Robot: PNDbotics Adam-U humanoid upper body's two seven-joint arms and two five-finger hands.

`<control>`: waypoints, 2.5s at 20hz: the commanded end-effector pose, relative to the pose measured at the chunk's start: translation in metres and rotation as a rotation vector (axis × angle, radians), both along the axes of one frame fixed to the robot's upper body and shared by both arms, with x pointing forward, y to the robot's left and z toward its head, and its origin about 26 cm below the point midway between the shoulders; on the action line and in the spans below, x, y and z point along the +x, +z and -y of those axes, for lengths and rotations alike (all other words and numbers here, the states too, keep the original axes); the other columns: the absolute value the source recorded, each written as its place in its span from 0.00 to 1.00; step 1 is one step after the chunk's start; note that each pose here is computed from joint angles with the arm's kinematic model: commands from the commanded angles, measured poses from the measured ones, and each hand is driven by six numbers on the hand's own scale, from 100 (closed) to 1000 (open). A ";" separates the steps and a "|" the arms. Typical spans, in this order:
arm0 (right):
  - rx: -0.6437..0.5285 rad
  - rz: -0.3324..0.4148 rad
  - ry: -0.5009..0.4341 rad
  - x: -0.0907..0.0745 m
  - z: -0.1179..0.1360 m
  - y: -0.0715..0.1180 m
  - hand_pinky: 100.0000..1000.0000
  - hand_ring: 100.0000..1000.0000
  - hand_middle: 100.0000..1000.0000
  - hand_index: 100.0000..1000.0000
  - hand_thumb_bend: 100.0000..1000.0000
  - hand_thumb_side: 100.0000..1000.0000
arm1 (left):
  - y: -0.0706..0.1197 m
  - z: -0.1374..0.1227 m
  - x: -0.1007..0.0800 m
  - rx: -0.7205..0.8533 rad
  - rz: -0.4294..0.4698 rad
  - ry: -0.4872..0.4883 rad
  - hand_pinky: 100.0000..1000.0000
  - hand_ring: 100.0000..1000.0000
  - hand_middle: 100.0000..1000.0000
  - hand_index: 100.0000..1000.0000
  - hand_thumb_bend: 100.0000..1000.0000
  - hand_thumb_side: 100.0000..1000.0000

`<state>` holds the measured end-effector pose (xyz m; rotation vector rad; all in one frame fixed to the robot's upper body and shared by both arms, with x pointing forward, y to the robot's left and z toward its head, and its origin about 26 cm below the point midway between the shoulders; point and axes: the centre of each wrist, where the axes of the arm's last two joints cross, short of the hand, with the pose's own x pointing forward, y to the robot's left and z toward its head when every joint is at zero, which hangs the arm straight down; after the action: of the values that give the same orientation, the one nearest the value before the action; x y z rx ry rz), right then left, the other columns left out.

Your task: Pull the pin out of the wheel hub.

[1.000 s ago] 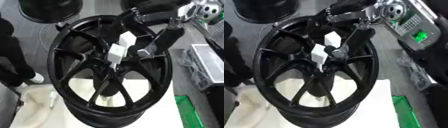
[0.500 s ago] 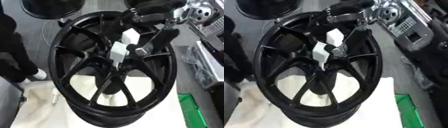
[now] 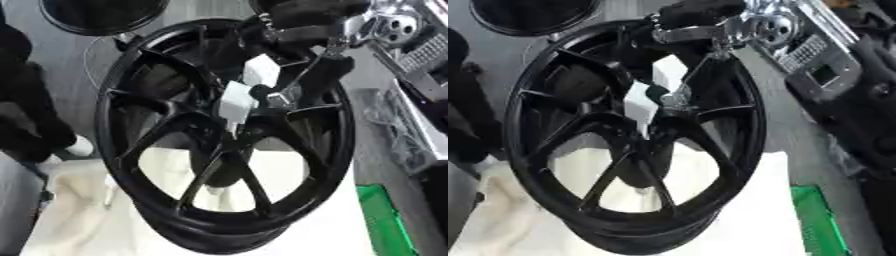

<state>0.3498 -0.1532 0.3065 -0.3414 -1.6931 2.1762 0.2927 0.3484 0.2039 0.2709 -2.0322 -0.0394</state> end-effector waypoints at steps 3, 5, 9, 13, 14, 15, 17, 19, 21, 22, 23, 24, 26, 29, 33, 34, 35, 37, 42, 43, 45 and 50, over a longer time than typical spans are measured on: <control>-0.025 0.034 0.026 -0.006 0.006 0.014 0.91 0.90 0.88 0.93 0.00 0.23 | 0.008 -0.002 -0.002 0.025 0.021 0.003 0.55 0.67 0.62 0.71 0.00 0.73; -0.059 0.019 0.078 -0.007 0.004 0.015 0.92 0.90 0.88 0.92 0.05 0.20 | 0.007 -0.002 -0.002 0.029 0.012 0.000 0.54 0.67 0.62 0.71 0.00 0.73; -0.109 0.030 0.155 -0.011 0.002 0.017 0.93 0.92 0.89 0.91 0.10 0.16 | 0.007 -0.001 -0.002 0.038 0.006 -0.008 0.54 0.67 0.62 0.71 0.00 0.73; -0.160 0.073 0.173 -0.010 -0.001 0.013 0.94 0.92 0.89 0.90 0.12 0.17 | 0.007 -0.002 -0.002 0.039 0.007 -0.004 0.54 0.67 0.62 0.71 0.00 0.73; -0.169 0.081 0.172 -0.009 -0.001 0.012 0.94 0.92 0.89 0.90 0.11 0.16 | 0.007 -0.002 -0.002 0.038 0.006 -0.002 0.54 0.67 0.62 0.70 0.00 0.73; -0.174 0.086 0.171 -0.008 -0.001 0.012 0.94 0.92 0.89 0.90 0.11 0.15 | 0.007 -0.002 -0.002 0.036 0.004 0.001 0.54 0.67 0.62 0.70 0.00 0.73; -0.176 0.102 0.166 -0.007 0.000 0.014 0.95 0.92 0.88 0.90 0.14 0.16 | 0.006 -0.003 -0.002 0.033 0.003 0.005 0.54 0.67 0.62 0.70 0.00 0.73; -0.176 0.118 0.163 -0.007 0.000 0.017 0.95 0.92 0.88 0.90 0.15 0.17 | 0.006 -0.003 -0.002 0.031 0.004 0.007 0.54 0.67 0.62 0.70 0.00 0.73; -0.178 0.131 0.163 -0.008 -0.001 0.018 0.95 0.92 0.88 0.90 0.15 0.18 | 0.006 -0.003 -0.002 0.026 0.006 0.012 0.54 0.67 0.62 0.70 0.00 0.73; -0.179 0.136 0.163 -0.008 -0.001 0.018 0.95 0.92 0.87 0.90 0.15 0.18 | 0.006 -0.003 -0.002 0.023 0.007 0.016 0.55 0.67 0.62 0.70 0.00 0.74; -0.179 0.139 0.163 -0.009 -0.001 0.018 0.95 0.92 0.87 0.89 0.15 0.18 | 0.005 -0.004 -0.002 0.021 0.006 0.019 0.55 0.67 0.62 0.70 0.00 0.74; -0.179 0.142 0.162 -0.009 -0.001 0.019 0.95 0.92 0.87 0.89 0.14 0.18 | 0.005 -0.004 -0.002 0.019 0.005 0.022 0.55 0.67 0.62 0.70 0.00 0.74; -0.182 0.146 0.158 -0.009 0.000 0.018 0.95 0.91 0.86 0.89 0.14 0.19 | 0.004 -0.005 -0.003 0.017 0.002 0.028 0.55 0.66 0.62 0.70 0.00 0.74; -0.196 0.149 0.150 -0.008 0.001 0.015 0.95 0.92 0.86 0.89 0.15 0.20 | 0.002 -0.006 -0.004 0.013 0.000 0.038 0.55 0.64 0.62 0.70 0.00 0.74; -0.215 0.157 0.147 -0.007 0.001 0.012 0.95 0.91 0.85 0.88 0.15 0.21 | 0.001 -0.007 -0.004 0.010 -0.002 0.045 0.55 0.64 0.62 0.70 0.00 0.74; -0.220 0.158 0.146 -0.006 0.001 0.012 0.95 0.91 0.85 0.88 0.14 0.20 | 0.001 -0.007 -0.004 0.010 -0.001 0.045 0.55 0.64 0.62 0.70 0.00 0.74; -0.224 0.159 0.144 -0.006 0.002 0.011 0.95 0.91 0.85 0.88 0.14 0.20 | 0.001 -0.007 -0.004 0.009 0.000 0.046 0.55 0.64 0.62 0.70 0.00 0.74; -0.232 0.170 0.137 -0.005 0.002 0.011 0.95 0.91 0.85 0.88 0.17 0.22 | 0.001 -0.007 -0.005 0.009 0.001 0.047 0.55 0.64 0.62 0.70 0.00 0.74; -0.243 0.182 0.132 -0.005 0.002 0.011 0.95 0.91 0.85 0.88 0.16 0.22 | 0.001 -0.007 -0.005 0.008 0.002 0.048 0.55 0.64 0.62 0.70 0.00 0.74; -0.244 0.183 0.131 -0.004 0.002 0.011 0.95 0.91 0.85 0.88 0.16 0.21 | 0.001 -0.007 -0.005 0.008 0.002 0.049 0.55 0.64 0.62 0.70 0.00 0.74; -0.247 0.185 0.128 -0.004 0.002 0.010 0.95 0.91 0.84 0.87 0.15 0.21 | 0.000 -0.007 -0.005 0.007 -0.001 0.051 0.55 0.63 0.62 0.70 0.00 0.74; -0.258 0.181 0.121 -0.002 0.003 0.006 0.95 0.90 0.84 0.86 0.15 0.21 | -0.002 -0.008 -0.006 0.005 -0.005 0.057 0.55 0.63 0.62 0.70 0.00 0.75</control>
<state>0.3475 -0.1510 0.3047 -0.4847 -1.5934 2.4819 0.2890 0.3527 0.1937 0.3038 -1.9978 -0.0019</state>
